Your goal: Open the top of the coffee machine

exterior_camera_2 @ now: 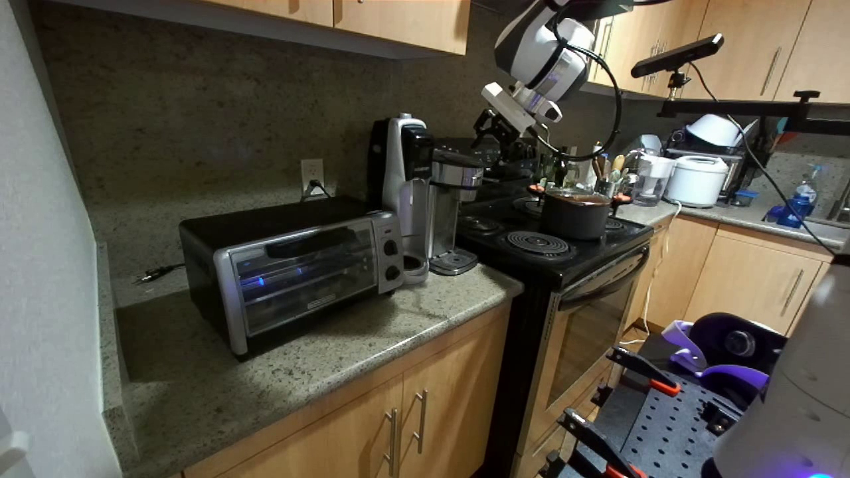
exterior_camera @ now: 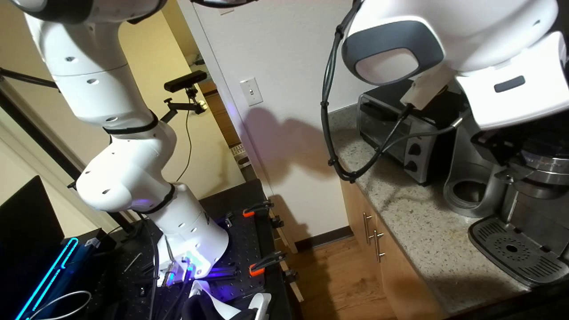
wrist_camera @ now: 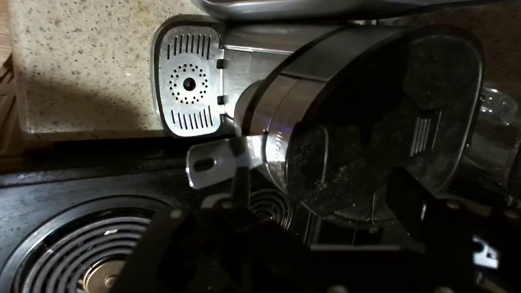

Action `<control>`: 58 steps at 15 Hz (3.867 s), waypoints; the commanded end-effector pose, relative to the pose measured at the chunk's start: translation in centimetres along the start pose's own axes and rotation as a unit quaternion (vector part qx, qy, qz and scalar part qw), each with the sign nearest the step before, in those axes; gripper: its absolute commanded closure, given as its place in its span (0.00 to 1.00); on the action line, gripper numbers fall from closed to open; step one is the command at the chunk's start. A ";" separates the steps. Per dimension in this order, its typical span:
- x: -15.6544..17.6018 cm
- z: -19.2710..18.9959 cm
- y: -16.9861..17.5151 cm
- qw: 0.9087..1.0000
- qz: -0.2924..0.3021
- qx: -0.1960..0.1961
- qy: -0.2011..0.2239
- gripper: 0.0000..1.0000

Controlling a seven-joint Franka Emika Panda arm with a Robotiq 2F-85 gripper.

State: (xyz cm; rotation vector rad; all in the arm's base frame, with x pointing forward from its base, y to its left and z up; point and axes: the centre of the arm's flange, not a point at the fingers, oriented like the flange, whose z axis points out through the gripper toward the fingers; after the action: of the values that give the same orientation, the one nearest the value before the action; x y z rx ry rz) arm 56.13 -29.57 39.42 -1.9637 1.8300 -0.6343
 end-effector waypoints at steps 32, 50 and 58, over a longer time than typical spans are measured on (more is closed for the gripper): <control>0.7 0.2 0.5 1.000 -0.015 0.024 -0.013 0.97; -0.2 -2.2 -0.2 0.999 -0.019 0.027 -0.017 0.98; -0.7 -3.9 -1.2 0.999 -0.025 0.042 -0.018 1.00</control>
State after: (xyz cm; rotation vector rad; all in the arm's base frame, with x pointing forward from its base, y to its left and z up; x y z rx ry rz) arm 55.72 -29.38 42.19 -1.9571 1.7422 -0.6872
